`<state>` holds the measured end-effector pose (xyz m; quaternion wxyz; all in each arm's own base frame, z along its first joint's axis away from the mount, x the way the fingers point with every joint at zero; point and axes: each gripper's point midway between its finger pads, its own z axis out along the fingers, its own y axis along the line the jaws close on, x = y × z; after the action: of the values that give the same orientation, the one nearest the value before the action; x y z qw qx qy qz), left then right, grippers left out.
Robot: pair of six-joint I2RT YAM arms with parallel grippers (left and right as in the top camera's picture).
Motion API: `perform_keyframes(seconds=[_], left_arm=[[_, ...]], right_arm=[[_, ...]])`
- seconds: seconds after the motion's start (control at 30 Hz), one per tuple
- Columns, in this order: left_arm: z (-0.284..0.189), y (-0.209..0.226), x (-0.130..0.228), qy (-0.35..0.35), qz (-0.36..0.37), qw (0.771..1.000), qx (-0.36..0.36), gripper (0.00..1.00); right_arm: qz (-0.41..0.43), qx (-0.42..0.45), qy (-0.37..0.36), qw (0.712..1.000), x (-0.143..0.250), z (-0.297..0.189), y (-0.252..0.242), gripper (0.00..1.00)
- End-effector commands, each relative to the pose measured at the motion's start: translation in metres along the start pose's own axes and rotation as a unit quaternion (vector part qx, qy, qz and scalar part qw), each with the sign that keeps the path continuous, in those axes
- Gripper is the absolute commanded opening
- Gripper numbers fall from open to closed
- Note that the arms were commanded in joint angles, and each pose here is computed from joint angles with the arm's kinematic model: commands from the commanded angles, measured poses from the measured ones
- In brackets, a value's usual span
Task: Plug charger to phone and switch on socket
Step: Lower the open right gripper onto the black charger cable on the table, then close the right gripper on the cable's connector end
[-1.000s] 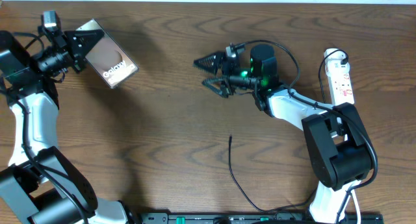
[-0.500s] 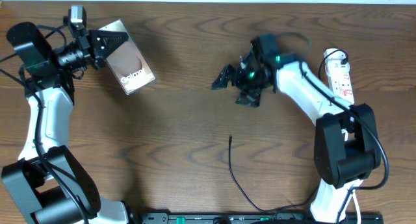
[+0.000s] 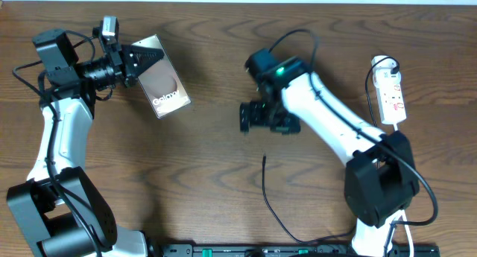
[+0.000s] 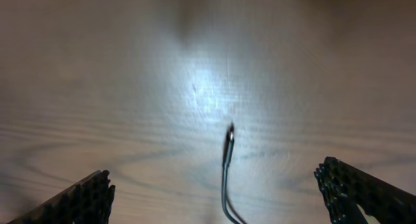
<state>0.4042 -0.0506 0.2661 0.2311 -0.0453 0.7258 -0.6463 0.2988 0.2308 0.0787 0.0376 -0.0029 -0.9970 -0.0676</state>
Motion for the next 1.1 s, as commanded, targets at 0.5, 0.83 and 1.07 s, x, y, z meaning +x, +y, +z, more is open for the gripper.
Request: perform_keyframes(seconds=[0.5, 0.83, 1.07], left_arm=[[-0.001, -0.005, 0.000, 0.000, 0.051, 0.999, 0.001, 0.07], [-0.001, -0.003, -0.003, -0.007, 0.051, 0.999, -0.006, 0.08], [-0.001, -0.003, -0.003, -0.007, 0.051, 0.999, -0.006, 0.07]], right_arm=[[0.055, 0.043, 0.066, 0.995, 0.058, 0.079, -0.028, 0.99], [0.073, 0.043, 0.060, 0.995, 0.063, 0.092, -0.028, 0.55], [0.077, 0.043, 0.061, 0.994, 0.064, 0.092, -0.029, 0.29]])
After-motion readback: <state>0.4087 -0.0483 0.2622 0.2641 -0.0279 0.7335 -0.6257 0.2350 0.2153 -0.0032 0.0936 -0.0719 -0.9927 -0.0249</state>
